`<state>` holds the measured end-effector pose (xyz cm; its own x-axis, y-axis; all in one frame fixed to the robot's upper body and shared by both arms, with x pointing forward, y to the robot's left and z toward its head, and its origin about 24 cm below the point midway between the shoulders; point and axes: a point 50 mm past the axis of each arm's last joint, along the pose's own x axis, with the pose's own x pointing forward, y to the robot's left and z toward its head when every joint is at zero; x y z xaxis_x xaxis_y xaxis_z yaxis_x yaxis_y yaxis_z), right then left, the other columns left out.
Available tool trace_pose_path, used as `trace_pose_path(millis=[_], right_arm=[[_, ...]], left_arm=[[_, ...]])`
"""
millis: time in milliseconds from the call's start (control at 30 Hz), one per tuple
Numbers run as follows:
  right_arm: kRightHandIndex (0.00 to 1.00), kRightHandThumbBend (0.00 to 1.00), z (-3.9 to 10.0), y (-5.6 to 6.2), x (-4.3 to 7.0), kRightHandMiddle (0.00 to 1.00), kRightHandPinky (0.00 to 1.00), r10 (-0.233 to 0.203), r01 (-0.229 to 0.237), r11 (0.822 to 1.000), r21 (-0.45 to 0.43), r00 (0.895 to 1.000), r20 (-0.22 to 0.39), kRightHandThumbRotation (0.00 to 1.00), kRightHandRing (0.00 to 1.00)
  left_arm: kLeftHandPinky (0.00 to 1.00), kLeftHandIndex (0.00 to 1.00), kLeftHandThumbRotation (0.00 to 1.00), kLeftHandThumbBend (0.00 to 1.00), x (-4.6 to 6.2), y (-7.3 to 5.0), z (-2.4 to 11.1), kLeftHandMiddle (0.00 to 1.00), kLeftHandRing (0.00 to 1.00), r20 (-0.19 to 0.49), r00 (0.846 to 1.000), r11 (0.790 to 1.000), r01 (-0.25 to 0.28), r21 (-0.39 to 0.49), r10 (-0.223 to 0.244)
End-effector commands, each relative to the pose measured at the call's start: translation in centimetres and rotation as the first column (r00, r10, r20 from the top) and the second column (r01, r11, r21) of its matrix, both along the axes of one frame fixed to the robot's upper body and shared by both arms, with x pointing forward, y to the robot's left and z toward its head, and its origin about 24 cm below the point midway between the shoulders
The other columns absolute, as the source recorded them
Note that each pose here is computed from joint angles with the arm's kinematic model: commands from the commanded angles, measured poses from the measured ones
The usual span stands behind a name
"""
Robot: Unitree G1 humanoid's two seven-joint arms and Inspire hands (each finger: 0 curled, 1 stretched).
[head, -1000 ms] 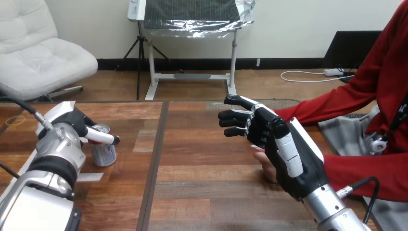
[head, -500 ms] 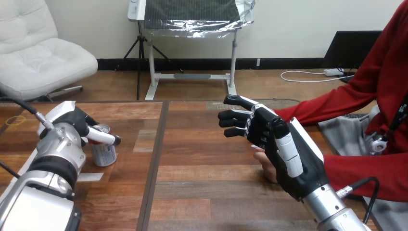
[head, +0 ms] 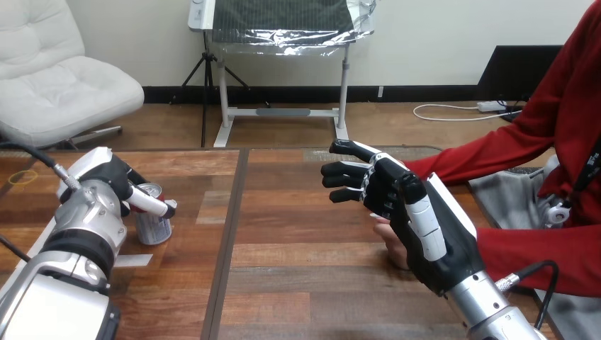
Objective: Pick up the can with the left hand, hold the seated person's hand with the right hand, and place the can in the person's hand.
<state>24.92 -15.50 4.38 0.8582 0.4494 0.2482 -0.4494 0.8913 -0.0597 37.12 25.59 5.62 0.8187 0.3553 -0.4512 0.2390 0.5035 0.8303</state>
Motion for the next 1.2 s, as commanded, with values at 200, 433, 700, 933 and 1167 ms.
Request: trace_pose_path(millis=[200,433,700,933,1167], right_arm=[[0.83,0.82,2.39,0.23,1.09,0.76,0.72,0.012,-0.012,1.0,0.001,0.995,0.102,1.0,0.76],[0.83,0.82,2.42,0.21,1.07,0.76,0.72,0.015,-0.015,1.0,0.004,0.995,0.1,1.0,0.76],[0.84,0.81,2.44,0.24,1.06,0.76,0.72,0.015,-0.016,1.0,0.005,0.995,0.103,1.0,0.76],[0.84,0.8,2.39,0.28,1.07,0.76,0.72,0.017,-0.017,1.0,0.007,0.995,0.101,1.0,0.76],[0.84,0.8,2.38,0.3,1.07,0.76,0.72,0.017,-0.018,1.0,0.006,0.995,0.101,1.0,0.76]], left_arm=[[0.34,0.6,0.01,0.82,1.55,-1.05,2.65,0.58,0.48,0.12,0.992,0.999,0.037,0.003,-0.037],[0.31,0.57,0.0,0.81,1.53,-1.02,2.64,0.54,0.42,0.137,0.99,1.0,0.03,0.007,-0.031],[0.26,0.53,0.0,0.78,1.51,-0.98,2.65,0.47,0.35,0.163,0.986,1.0,0.027,0.008,-0.028],[0.24,0.49,0.0,0.75,1.45,-0.92,2.61,0.43,0.33,0.191,0.982,1.0,0.003,0.018,-0.006],[0.27,0.47,0.0,0.73,1.44,-0.92,2.61,0.45,0.37,0.198,0.98,1.0,-0.006,0.022,0.001]])
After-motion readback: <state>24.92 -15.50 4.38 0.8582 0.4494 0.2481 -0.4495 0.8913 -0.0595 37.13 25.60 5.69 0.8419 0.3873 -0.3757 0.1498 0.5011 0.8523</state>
